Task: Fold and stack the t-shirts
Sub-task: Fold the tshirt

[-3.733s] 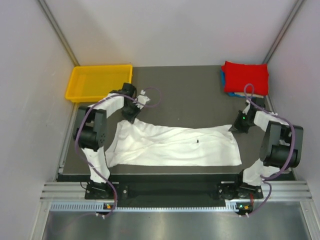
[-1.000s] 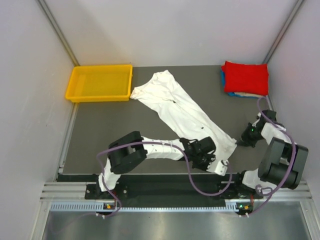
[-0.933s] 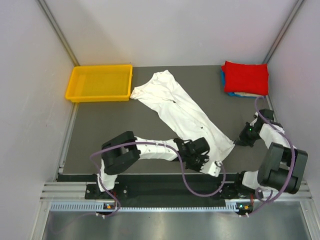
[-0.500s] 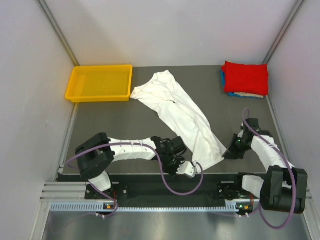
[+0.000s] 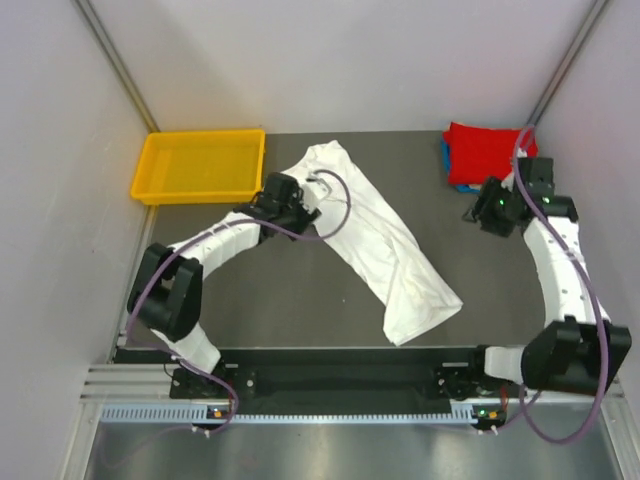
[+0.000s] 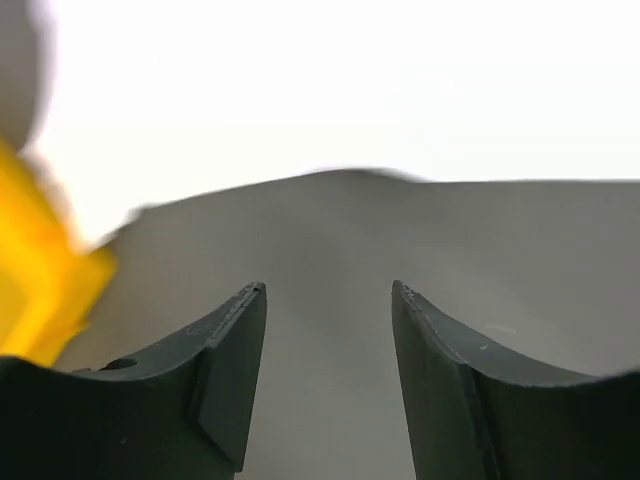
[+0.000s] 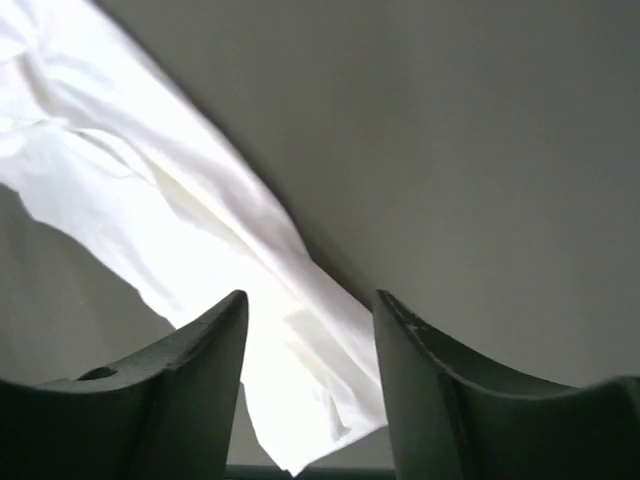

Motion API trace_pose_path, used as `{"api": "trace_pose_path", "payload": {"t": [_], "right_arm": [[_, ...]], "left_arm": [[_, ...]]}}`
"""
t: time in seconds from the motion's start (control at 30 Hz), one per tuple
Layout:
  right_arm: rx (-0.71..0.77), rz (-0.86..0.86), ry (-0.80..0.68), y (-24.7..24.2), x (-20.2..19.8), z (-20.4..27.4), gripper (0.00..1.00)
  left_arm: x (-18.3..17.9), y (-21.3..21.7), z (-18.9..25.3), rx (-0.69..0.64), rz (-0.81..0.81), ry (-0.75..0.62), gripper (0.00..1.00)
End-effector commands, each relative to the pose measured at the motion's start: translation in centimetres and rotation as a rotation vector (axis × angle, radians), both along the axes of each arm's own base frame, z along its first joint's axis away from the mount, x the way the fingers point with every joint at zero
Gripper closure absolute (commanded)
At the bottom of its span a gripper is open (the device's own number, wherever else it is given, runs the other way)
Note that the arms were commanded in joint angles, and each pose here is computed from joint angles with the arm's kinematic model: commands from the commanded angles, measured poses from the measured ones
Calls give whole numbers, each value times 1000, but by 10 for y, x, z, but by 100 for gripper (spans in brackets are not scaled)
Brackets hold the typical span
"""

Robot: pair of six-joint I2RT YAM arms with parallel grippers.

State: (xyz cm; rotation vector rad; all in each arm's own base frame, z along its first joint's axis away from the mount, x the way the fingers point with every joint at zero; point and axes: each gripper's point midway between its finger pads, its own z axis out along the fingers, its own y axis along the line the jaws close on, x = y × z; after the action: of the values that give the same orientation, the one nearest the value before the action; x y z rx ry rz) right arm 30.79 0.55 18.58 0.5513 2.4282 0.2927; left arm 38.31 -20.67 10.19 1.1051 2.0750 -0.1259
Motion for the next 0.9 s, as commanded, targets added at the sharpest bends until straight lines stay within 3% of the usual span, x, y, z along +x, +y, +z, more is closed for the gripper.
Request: {"api": "trace_pose_path", "payload": {"t": [0.0, 0.17, 0.2, 0.23, 0.37, 0.4, 0.43, 0.57, 0.77, 0.87], "right_arm": [[39, 286, -124, 65, 80, 16, 45], [66, 460, -166, 145, 184, 12, 42], [91, 453, -260, 157, 213, 36, 43], [130, 465, -216, 172, 233, 0, 42], [282, 443, -290, 220, 298, -30, 41], [330, 420, -359, 233, 317, -14, 41], [351, 402, -325, 247, 325, -50, 41], [453, 299, -369, 269, 351, -83, 42], [599, 238, -315, 303, 351, -130, 45], [638, 204, -332, 312, 354, -134, 54]], "left_arm": [[61, 53, 0, 62, 230, -146, 42], [124, 87, 11, -44, 377, -147, 41], [128, 88, -3, -31, 366, -123, 41], [135, 86, -2, -24, 351, -137, 40], [144, 80, -36, 6, 317, -87, 38], [145, 80, -50, 18, 313, -69, 38], [151, 79, -50, 26, 302, -79, 37], [154, 71, -87, 39, 267, 13, 36], [162, 70, -110, 70, 275, 44, 36], [168, 66, -122, 87, 270, 65, 46]]}}
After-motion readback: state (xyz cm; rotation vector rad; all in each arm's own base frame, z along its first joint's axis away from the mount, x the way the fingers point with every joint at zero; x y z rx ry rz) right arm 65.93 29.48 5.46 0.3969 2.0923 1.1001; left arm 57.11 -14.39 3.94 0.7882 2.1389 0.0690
